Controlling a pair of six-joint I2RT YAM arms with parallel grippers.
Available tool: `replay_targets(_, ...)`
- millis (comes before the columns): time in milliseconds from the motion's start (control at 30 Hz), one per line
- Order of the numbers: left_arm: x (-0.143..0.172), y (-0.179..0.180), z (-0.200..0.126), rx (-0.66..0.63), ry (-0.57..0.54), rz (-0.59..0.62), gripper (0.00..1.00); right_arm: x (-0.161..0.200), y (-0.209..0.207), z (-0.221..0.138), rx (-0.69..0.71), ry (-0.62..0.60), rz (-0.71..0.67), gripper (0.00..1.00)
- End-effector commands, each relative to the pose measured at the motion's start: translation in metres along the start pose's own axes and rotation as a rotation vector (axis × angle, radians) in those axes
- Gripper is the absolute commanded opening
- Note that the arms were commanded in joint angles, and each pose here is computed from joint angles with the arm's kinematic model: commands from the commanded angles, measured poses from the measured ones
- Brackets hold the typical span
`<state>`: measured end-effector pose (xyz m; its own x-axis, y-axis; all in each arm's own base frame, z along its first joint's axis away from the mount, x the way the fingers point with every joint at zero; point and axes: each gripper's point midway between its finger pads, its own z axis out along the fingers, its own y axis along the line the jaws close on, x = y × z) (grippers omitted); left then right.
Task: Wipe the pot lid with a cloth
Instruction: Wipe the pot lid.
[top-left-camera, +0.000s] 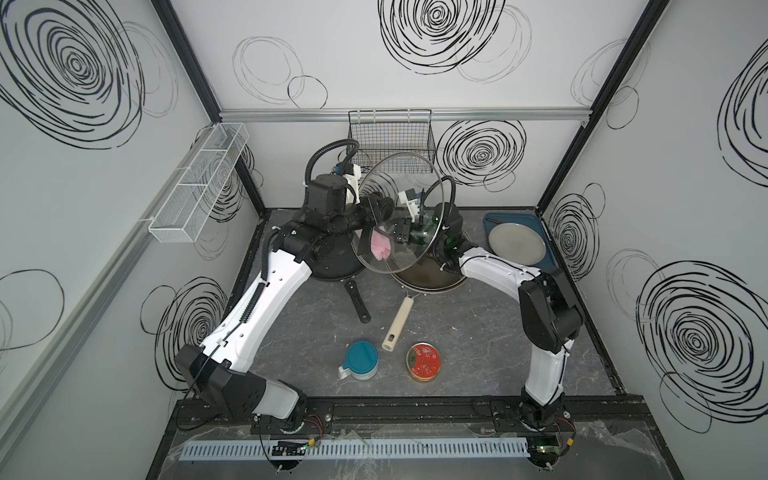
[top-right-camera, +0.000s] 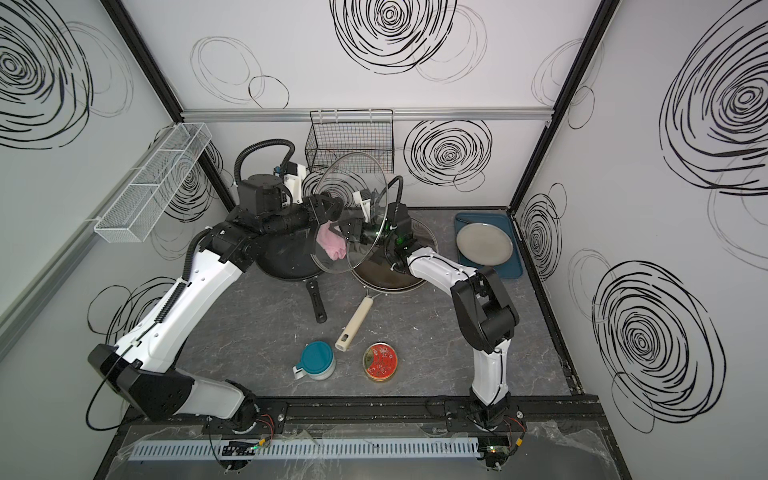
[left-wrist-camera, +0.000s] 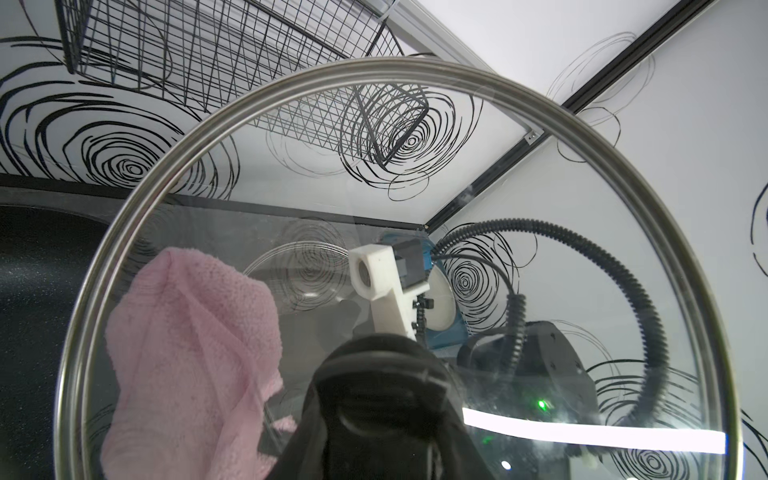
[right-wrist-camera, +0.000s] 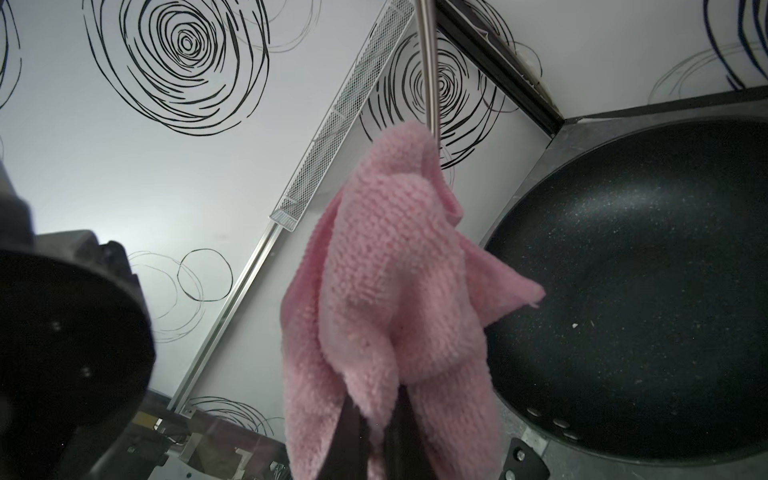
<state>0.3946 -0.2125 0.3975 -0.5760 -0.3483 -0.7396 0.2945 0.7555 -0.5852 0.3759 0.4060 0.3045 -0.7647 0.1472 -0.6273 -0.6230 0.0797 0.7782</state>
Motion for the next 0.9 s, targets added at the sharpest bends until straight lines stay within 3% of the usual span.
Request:
replay_targets(0, -0.077, -0.047, -0.033, 0.151, -0.28, 0.058, 0.0, -0.013, 0.054, -0.013, -0.089, -0.05, -0.087, 0.0)
replay_targets(300, -0.089, -0.024, -0.038, 0.109, -0.323, 0.032, 0.0, 0.009, 0.077, -0.041, -0.089, -0.057, -0.06, 0.0)
replay_targets(533, -0.091, -0.02, -0.044, 0.11, -0.327, 0.028, 0.0, 0.014, 0.081, -0.062, 0.0, -0.082, -0.086, 0.0)
replay_targets(867, -0.078, -0.022, -0.043, 0.131, -0.283, 0.029, 0.0, -0.026, 0.094, -0.087, 0.032, -0.161, -0.168, 0.0)
